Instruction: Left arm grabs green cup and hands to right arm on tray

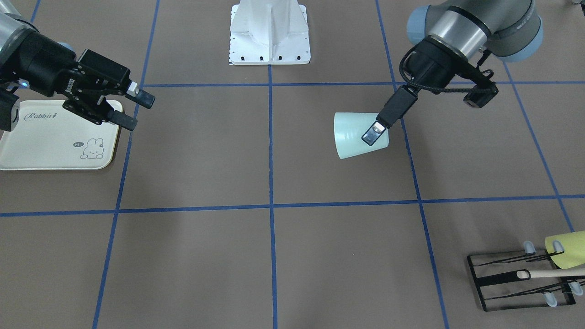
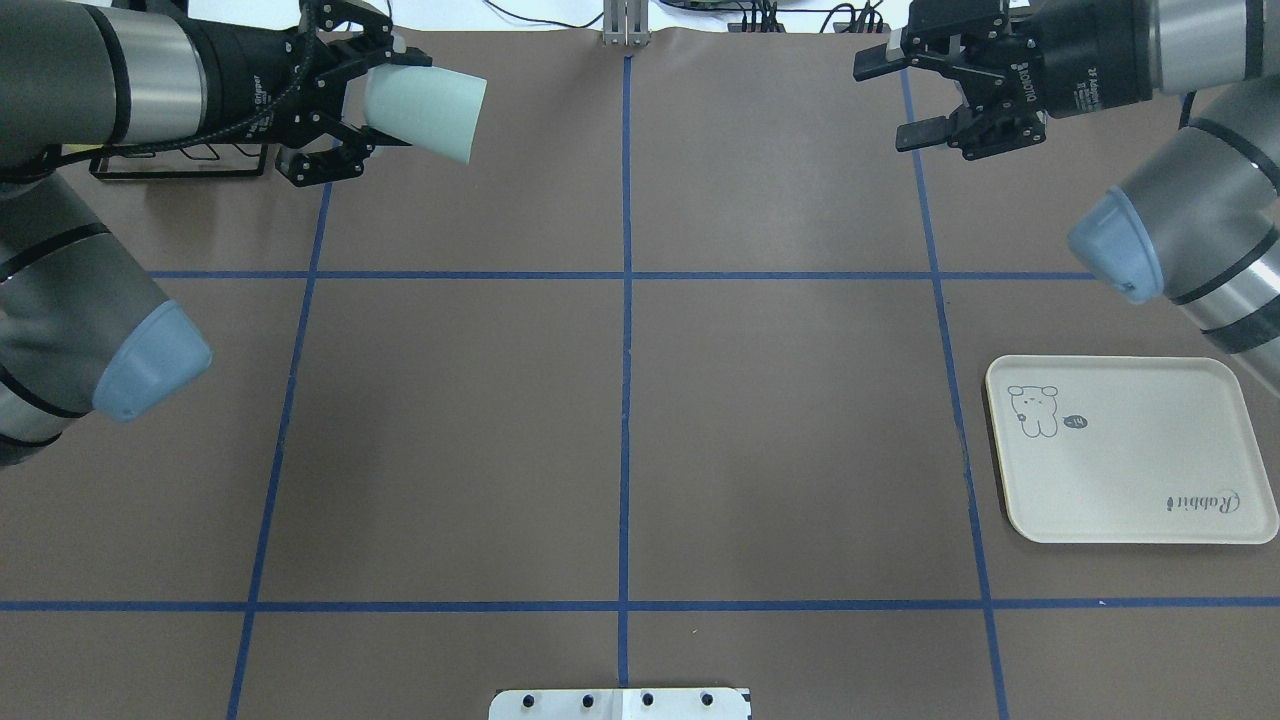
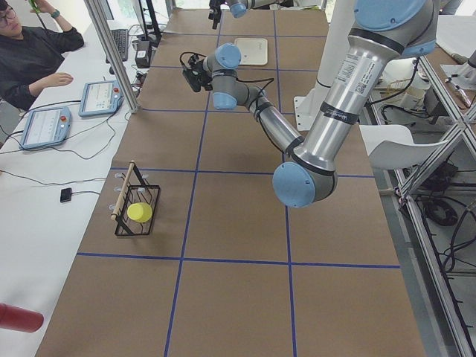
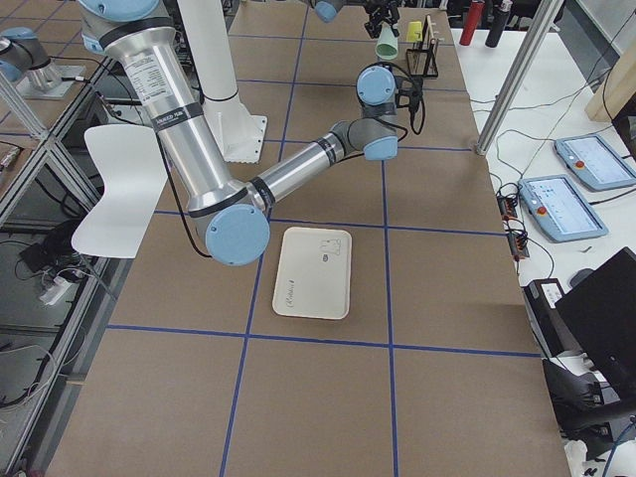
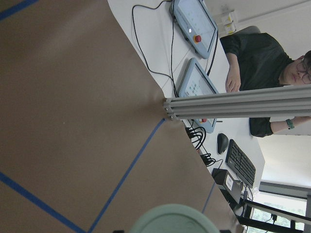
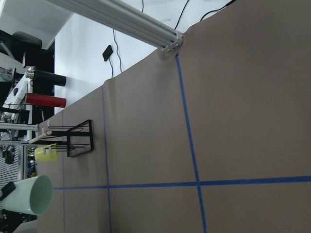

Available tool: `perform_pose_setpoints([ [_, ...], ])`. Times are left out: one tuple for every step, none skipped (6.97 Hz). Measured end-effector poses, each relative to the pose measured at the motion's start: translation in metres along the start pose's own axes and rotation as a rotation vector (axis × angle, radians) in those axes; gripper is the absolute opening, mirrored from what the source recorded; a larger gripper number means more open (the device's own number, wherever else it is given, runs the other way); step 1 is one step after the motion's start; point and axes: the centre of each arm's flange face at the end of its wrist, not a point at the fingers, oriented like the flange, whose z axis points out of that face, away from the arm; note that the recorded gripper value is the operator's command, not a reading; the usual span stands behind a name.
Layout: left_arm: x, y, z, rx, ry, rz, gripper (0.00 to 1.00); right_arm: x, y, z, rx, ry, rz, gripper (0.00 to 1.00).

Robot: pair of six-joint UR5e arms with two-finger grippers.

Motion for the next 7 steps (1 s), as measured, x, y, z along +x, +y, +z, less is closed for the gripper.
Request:
perform_pose_setpoints([
  [0.008, 0.017, -0.002, -0.047, -0.001, -0.099, 0.21, -0.007, 0.012, 0.005, -0.025, -0.049, -0.012, 0.99],
  [0.013, 0.031, -0.007, -0.079, 0.004, -0.183, 0.21, -0.013, 0.024, 0.010, -0.043, -0.095, -0.037, 0.99],
  [0.017, 0.043, -0.013, -0.105, 0.009, -0.269, 0.21, -0.018, 0.039, 0.018, -0.049, -0.156, -0.073, 0.99],
  [0.018, 0.053, -0.018, -0.128, 0.009, -0.342, 0.21, -0.022, 0.054, 0.028, -0.044, -0.226, -0.104, 0.99],
  [0.019, 0.064, -0.019, -0.152, 0.005, -0.406, 0.21, -0.023, 0.067, 0.039, -0.038, -0.286, -0.122, 0.99],
  [0.022, 0.078, -0.018, -0.179, 0.002, -0.455, 0.21, -0.022, 0.078, 0.049, -0.038, -0.323, -0.126, 0.96],
  [0.026, 0.088, -0.018, -0.200, 0.000, -0.501, 0.21, -0.022, 0.086, 0.059, -0.037, -0.344, -0.121, 0.92],
])
